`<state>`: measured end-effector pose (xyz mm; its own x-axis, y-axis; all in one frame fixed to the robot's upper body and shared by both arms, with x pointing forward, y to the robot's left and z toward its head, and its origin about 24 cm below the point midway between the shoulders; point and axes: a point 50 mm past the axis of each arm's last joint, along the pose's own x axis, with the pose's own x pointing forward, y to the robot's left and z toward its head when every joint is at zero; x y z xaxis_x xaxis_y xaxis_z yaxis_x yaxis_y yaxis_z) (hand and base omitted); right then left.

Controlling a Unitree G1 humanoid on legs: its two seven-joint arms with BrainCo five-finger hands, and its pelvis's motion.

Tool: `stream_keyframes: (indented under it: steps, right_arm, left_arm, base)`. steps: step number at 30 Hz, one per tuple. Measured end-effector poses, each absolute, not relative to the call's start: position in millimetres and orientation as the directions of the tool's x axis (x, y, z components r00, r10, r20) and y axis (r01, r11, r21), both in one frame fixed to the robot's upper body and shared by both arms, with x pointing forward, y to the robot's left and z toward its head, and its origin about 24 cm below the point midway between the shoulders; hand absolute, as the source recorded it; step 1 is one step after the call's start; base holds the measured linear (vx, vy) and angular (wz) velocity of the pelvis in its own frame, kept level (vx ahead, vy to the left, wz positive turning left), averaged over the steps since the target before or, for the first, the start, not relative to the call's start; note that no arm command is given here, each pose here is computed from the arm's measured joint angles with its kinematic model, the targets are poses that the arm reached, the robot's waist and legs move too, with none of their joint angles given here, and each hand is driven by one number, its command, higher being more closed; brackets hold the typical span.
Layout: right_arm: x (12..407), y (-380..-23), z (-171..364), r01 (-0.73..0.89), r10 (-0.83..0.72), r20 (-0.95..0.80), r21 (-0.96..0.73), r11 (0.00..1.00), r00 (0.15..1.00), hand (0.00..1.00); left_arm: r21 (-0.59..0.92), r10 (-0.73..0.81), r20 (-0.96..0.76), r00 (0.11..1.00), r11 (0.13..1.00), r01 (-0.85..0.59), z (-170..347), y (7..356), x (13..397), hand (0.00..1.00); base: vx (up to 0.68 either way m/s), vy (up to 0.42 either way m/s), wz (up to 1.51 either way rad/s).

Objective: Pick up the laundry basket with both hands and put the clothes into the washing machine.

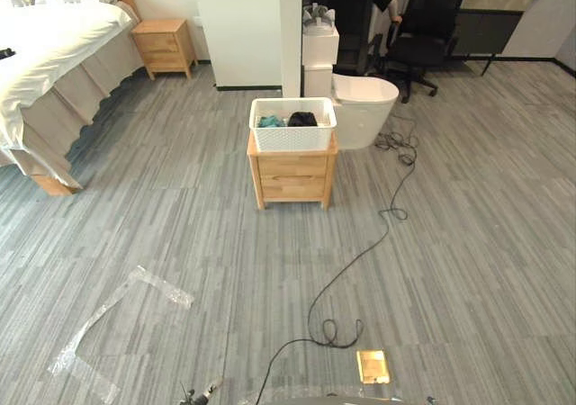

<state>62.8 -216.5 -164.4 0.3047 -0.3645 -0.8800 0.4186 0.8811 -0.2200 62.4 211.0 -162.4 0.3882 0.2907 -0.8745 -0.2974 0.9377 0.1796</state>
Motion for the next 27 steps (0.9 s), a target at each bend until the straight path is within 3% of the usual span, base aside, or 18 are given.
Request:
stream_keyframes:
  steps: [9,27]
  right_arm:
    - [87,-195,-164,0.422,-0.314,-0.877,-0.146,0.895,0.363,0.0]
    - [87,-194,-164,0.435,-0.311,-0.879,-0.137,0.89,0.36,0.0]
  left_arm:
    - [0.12,0.261,-0.874,0.409,0.933,-0.339,-163,197,77,0.0]
    - [0.104,0.259,-0.886,0.385,0.919,-0.38,-165,199,72,0.0]
  base:
    - [0.03,0.01,0.0]
    - [0.0,-0.002,-0.02]
